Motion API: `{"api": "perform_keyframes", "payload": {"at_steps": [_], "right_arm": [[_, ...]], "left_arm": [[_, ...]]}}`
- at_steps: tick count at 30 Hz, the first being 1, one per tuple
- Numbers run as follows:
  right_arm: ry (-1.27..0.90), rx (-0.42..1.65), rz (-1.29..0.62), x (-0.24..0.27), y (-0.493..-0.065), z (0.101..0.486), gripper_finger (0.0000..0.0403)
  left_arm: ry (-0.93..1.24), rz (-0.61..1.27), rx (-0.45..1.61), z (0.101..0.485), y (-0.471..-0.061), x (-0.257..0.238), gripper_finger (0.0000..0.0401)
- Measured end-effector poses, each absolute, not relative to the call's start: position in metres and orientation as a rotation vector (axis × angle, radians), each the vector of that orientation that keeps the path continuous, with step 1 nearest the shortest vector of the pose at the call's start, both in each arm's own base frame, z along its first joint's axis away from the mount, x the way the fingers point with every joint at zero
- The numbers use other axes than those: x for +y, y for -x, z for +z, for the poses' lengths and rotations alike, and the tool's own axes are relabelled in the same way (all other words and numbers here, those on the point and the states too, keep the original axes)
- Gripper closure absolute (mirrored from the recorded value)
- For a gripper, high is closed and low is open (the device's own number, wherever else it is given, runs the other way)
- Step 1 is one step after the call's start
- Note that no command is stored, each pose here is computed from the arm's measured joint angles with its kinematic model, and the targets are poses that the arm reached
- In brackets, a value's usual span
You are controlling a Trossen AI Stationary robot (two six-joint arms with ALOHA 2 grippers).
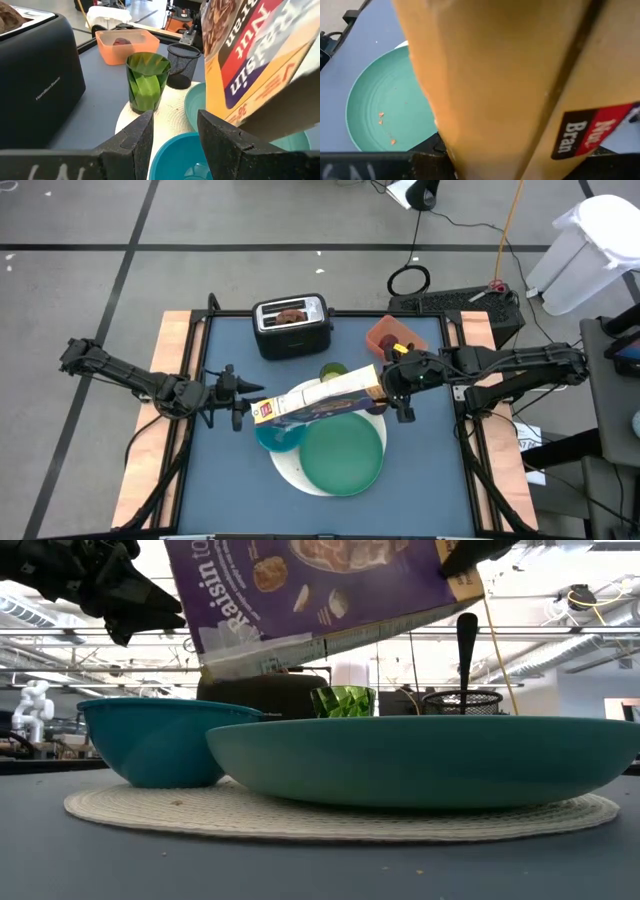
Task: Arrange a breakfast setting
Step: Pour the cereal from the purple cereal box into the blue bowl
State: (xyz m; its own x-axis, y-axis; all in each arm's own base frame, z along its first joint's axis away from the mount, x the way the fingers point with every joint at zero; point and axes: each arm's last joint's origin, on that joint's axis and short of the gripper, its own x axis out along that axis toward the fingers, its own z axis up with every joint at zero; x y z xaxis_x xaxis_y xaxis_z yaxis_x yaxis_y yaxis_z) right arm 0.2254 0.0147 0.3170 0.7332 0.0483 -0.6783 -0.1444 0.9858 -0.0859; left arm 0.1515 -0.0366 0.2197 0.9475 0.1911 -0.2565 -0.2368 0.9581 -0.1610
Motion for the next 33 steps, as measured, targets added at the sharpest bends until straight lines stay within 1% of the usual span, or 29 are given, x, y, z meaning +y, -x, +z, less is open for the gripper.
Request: {"api": "perform_keyframes", "payload": {"at_steps": [3,7,11,16,21,27,33], "right_arm": [[0.136,0.751,0.107,0.0147,-0.2253,0.3157,0.0229],[0.135,0.709,0.105,0.0148,-0.2269,0.3193,0.0229],[0.136,0.753,0.107,0.0148,-0.2264,0.3149,0.0229],[0.137,0.719,0.106,0.0147,-0.2259,0.3186,0.0229],[0.136,0.751,0.107,0.0147,-0.2253,0.3156,0.0229],[0.157,0.715,0.112,0.0148,-0.2270,0.3183,0.0229],[0.158,0.777,0.117,0.0149,-0.2293,0.3105,0.0229]], "left_arm": [[0.186,0.218,0.242,0.2196,-0.1515,-0.0366,0.0242],[0.186,0.219,0.242,0.2196,-0.1515,-0.0366,0.0242],[0.186,0.218,0.242,0.2196,-0.1515,-0.0366,0.0242],[0.185,0.219,0.244,0.2195,-0.1515,-0.0366,0.0242],[0.185,0.219,0.245,0.2194,-0.1515,-0.0366,0.0242],[0.185,0.219,0.246,0.2193,-0.1514,-0.0366,0.0242],[0.182,0.220,0.253,0.2186,-0.1512,-0.0364,0.0242]]}}
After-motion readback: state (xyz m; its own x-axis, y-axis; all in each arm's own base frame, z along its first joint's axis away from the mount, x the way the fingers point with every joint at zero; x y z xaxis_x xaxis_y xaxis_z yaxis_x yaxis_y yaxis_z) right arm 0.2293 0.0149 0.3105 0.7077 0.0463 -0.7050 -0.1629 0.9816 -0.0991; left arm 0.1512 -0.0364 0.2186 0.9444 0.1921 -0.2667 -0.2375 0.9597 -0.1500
